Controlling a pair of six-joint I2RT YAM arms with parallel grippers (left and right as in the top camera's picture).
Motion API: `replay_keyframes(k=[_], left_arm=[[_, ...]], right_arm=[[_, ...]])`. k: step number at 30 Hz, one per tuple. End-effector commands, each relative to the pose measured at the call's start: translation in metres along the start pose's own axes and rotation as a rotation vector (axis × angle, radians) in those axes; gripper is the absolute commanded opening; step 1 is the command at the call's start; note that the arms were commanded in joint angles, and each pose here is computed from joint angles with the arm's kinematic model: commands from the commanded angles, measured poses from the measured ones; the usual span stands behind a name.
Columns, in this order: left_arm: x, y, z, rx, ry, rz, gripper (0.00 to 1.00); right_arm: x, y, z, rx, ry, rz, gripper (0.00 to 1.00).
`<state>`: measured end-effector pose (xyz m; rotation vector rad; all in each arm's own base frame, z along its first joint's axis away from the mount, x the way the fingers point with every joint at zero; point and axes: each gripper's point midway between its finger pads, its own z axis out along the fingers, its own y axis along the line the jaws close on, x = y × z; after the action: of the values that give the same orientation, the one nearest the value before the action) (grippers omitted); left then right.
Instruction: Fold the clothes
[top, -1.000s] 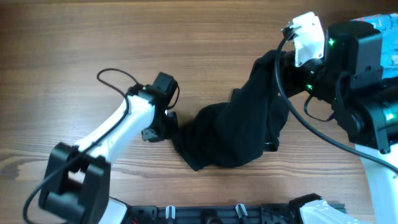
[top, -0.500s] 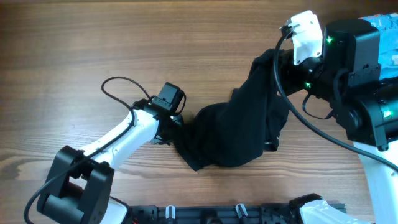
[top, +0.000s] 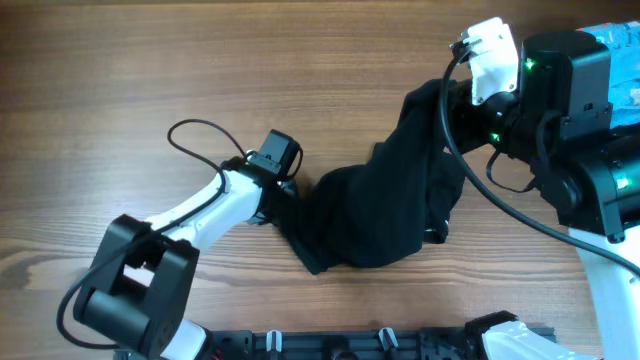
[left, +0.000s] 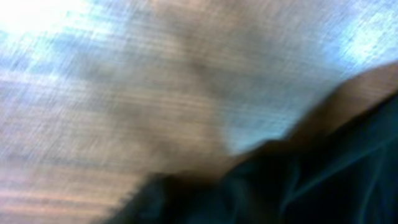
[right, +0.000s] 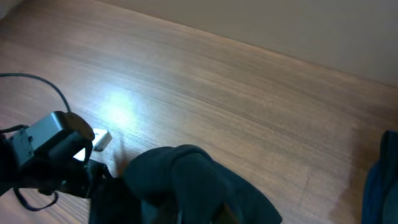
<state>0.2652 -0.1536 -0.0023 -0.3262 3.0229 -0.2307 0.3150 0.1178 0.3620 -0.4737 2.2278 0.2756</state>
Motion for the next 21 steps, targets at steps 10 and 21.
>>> replay_keyframes(k=[10,21], left_arm=[[-0.056,-0.032,-0.094,0.152,-0.23,-0.021,0.04],[-0.102,-0.021,-0.268,0.317,-0.694,-0.035,0.04]], right_arm=[[-0.003,0.001,-0.004,-0.01,-0.011,0.017,0.08],[0.0,0.001,-0.004,-0.007,0.004,0.077,0.1]])
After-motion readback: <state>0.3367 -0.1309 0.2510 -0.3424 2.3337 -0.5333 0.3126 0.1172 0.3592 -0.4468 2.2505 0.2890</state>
